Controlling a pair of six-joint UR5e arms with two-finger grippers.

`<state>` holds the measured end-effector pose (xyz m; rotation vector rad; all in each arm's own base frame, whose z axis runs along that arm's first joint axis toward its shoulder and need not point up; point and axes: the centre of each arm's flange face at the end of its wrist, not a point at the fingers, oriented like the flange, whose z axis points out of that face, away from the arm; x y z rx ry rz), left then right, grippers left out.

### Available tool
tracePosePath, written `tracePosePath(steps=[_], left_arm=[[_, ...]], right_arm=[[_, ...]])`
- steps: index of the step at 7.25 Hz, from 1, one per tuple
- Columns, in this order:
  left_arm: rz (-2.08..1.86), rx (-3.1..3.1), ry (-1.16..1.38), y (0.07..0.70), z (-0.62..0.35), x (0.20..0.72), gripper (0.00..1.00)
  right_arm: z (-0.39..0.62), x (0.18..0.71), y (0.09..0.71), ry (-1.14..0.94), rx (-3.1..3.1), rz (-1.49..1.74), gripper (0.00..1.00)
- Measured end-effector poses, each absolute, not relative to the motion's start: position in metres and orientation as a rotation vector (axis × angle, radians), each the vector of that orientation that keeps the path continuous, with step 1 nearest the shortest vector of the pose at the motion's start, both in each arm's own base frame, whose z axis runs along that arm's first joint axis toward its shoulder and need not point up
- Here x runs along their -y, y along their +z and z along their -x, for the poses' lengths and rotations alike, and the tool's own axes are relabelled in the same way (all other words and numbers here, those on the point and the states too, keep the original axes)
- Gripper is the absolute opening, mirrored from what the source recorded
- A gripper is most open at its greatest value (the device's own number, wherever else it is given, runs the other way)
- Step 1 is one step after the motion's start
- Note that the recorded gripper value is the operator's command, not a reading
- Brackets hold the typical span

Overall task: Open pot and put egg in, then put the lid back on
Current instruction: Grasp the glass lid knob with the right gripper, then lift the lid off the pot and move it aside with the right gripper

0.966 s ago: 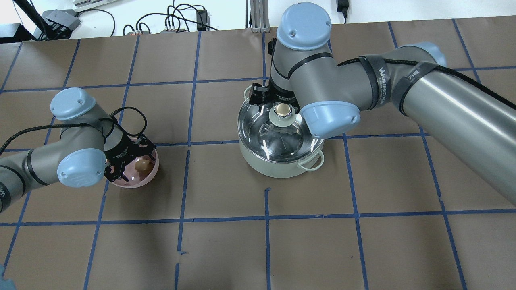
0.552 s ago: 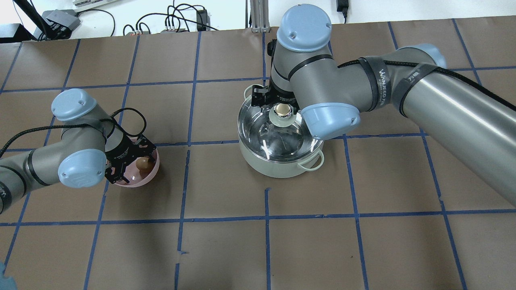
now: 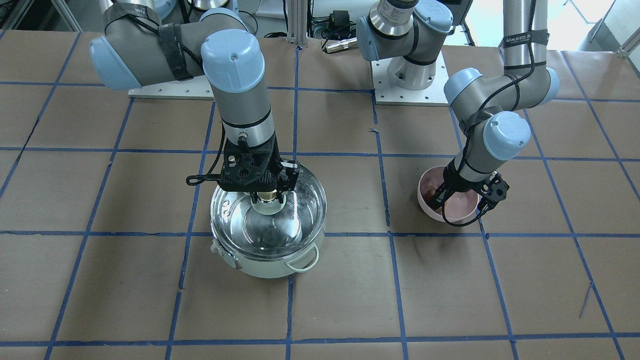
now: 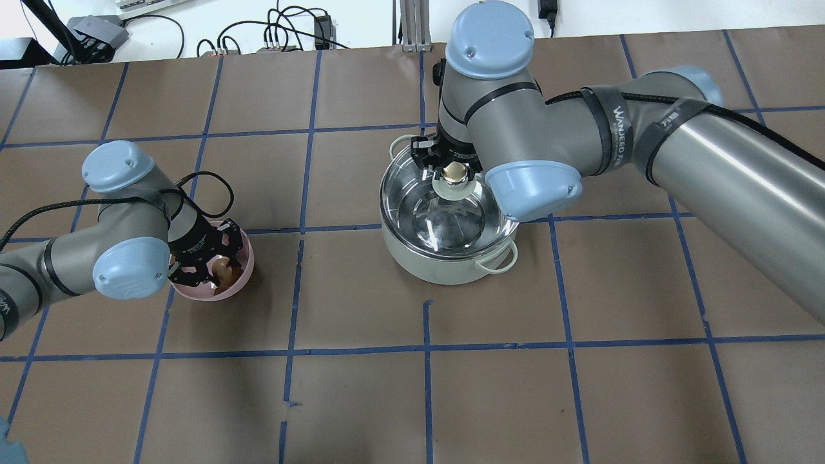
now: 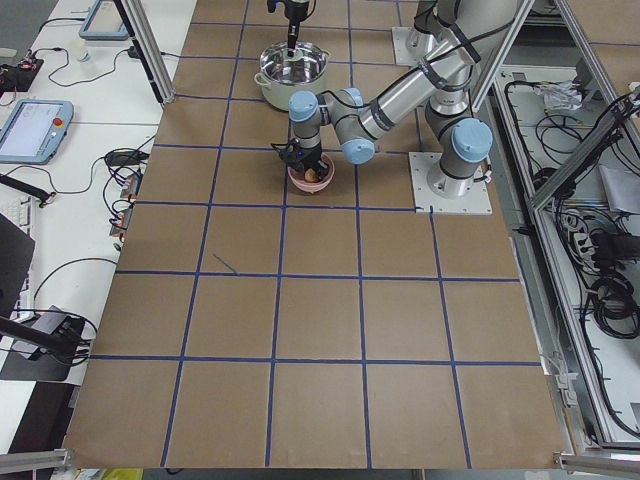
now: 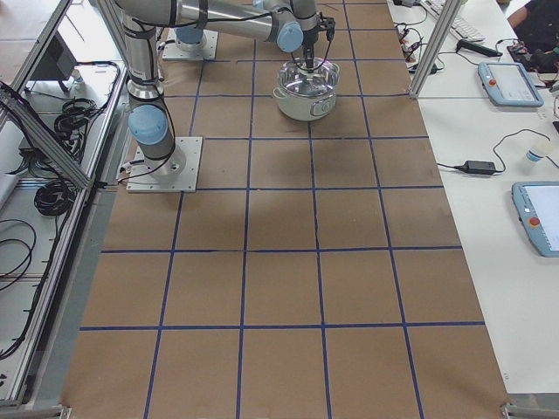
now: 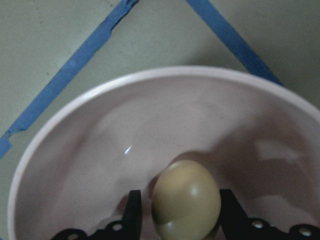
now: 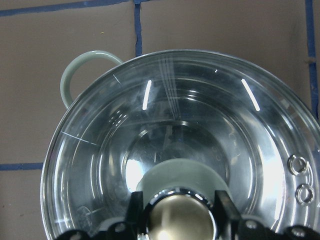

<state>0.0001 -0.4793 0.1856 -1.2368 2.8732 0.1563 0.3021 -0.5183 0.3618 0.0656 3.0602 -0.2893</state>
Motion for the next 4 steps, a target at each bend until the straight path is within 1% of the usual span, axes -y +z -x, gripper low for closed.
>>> tracePosePath(steps=[3,4], left_arm=[[1.226,-2.879,0.149,0.187,-0.001,0.481,0.21],[1.223,-2.881,0.146,0.188,-0.001,0.482,0.21]], right_arm=[[-0.269,0.534,0.416,-0.278,-3.064,-0.138,0.18],[-0.245,0.545,0.436,-0.259,-3.061,-0.162,0.19]])
